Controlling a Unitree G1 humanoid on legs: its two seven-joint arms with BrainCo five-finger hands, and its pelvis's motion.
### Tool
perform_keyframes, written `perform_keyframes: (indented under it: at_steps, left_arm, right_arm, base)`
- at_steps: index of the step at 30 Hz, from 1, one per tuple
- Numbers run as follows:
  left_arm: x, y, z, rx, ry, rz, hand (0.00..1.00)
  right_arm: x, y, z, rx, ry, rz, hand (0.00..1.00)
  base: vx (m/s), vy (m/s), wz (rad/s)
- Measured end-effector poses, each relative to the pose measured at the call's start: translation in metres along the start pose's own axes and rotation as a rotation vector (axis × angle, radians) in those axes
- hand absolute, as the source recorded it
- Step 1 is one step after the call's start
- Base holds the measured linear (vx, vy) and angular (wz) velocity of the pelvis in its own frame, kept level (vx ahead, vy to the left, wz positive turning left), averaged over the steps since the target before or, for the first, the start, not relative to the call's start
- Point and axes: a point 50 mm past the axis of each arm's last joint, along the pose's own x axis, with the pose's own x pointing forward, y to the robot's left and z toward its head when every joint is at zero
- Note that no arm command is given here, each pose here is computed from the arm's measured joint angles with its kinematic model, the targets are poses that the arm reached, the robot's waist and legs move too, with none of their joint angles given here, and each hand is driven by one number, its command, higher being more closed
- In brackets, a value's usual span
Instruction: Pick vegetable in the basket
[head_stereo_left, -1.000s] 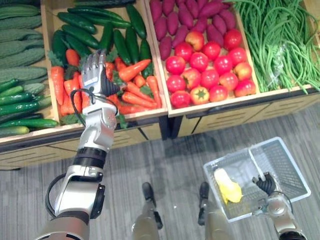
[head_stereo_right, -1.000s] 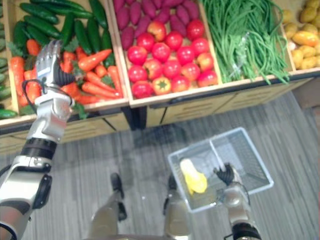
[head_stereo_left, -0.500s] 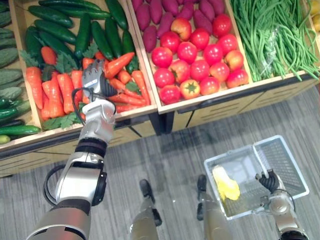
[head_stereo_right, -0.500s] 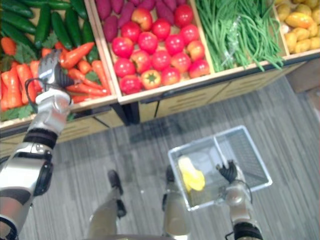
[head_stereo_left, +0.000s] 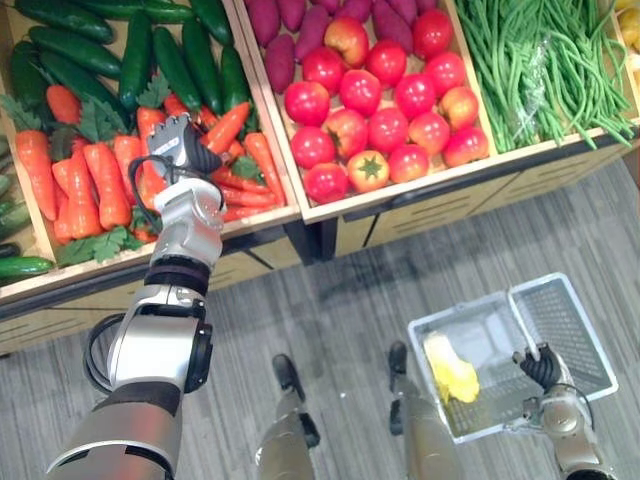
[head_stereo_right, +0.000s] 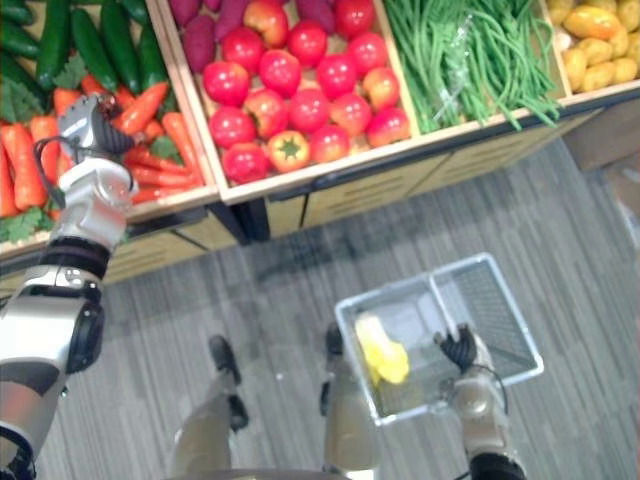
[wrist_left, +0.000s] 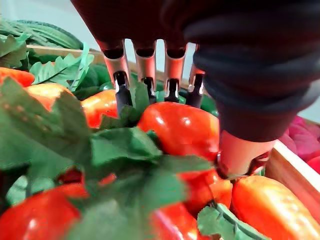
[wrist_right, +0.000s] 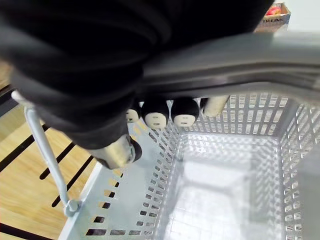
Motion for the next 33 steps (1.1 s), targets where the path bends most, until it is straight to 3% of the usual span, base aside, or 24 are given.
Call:
perform_keyframes:
  at_steps: [20,21,33]
  left_arm:
    - [-0.002,0.026,-0.016,0.031,-0.043,0.103,1.0]
    - [-0.003,0.027,-0.017,0.029,-0.045,0.109,0.0]
    - [-0.023,0.008,-0.036,0.073,-0.04,0.035,0.0]
  right_arm:
    - [-0.005,0.01,-0.014,0.002,0.066,0.029,1.0]
    - [-0.005,0.01,-0.014,0.002,0.07,0.031,1.0]
    - [-0.007,0.013,-0.02,0.009,0.104,0.039,1.0]
  base:
    - [0.01,-0.001,0.11]
    - [0.04,0.002,0.08]
    - [0.02,-0.006,0.03]
